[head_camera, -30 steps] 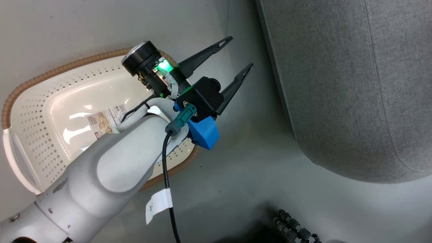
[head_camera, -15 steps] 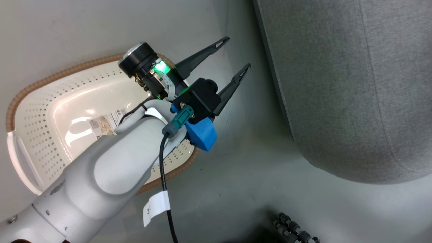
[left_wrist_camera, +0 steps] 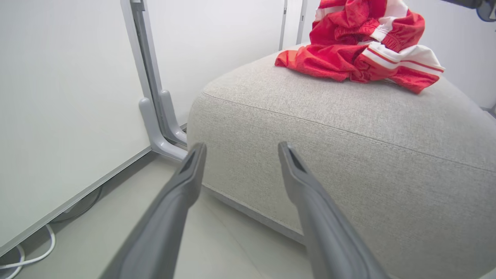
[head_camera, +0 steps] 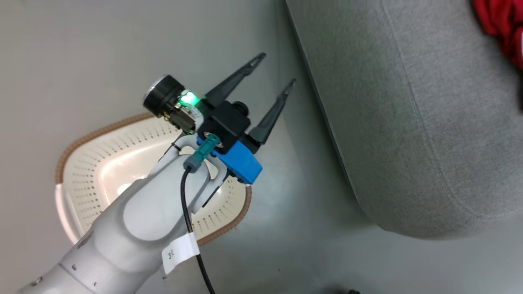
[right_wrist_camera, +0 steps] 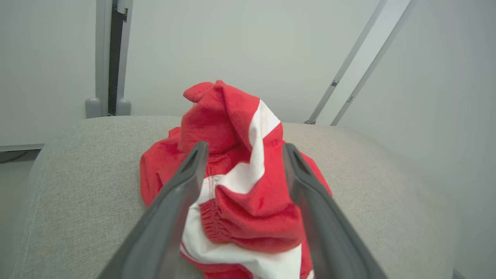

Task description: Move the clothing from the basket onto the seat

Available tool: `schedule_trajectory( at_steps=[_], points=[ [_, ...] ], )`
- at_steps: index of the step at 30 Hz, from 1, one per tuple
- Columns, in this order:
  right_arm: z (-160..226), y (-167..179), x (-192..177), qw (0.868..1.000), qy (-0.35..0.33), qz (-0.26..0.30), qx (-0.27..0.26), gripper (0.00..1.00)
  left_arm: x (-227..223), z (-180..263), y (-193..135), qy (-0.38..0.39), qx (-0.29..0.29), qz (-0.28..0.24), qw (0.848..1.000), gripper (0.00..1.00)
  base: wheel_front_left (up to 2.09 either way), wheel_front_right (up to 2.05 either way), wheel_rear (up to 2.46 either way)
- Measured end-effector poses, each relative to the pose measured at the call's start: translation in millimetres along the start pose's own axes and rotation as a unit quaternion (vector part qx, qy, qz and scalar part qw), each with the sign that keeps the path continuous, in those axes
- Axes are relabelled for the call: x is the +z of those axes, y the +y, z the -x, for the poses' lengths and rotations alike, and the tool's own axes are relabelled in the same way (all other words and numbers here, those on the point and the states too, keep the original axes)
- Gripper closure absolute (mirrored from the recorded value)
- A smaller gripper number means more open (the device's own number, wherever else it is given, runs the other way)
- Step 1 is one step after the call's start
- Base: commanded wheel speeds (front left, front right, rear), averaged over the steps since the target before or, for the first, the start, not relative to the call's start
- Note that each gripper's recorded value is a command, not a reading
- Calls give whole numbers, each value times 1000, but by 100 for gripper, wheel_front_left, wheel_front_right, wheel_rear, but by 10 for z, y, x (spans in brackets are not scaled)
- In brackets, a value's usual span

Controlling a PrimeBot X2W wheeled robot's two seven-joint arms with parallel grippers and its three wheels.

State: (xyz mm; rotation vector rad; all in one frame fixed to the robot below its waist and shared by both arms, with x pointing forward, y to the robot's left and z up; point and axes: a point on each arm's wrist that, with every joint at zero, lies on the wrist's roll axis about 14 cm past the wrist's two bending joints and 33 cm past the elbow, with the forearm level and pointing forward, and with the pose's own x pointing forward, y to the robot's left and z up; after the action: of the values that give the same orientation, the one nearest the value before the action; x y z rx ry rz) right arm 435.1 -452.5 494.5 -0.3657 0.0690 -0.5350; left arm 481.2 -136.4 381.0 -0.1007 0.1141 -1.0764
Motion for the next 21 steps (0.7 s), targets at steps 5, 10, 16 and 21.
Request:
schedule_trajectory(
  at_steps=[5, 10, 16, 21],
  points=[
    [141, 273, 221, 998, -29, -20, 46, 0, 472, 152, 211, -42, 70, -5, 997, 0, 0, 0, 0],
    [244, 620, 453, 993, -58, -44, 97, 0, 835, 488, 447, -74, 146, -13, 986, 0, 0, 0, 0],
    [372, 1075, 746, 980, -91, -72, 164, 0, 1115, 986, 681, -96, 235, -23, 967, 0, 0, 0, 0],
    [535, 1425, 981, 965, -113, -99, 212, 0, 1255, 1410, 782, -107, 297, -28, 948, 0, 0, 0, 0]
  ],
)
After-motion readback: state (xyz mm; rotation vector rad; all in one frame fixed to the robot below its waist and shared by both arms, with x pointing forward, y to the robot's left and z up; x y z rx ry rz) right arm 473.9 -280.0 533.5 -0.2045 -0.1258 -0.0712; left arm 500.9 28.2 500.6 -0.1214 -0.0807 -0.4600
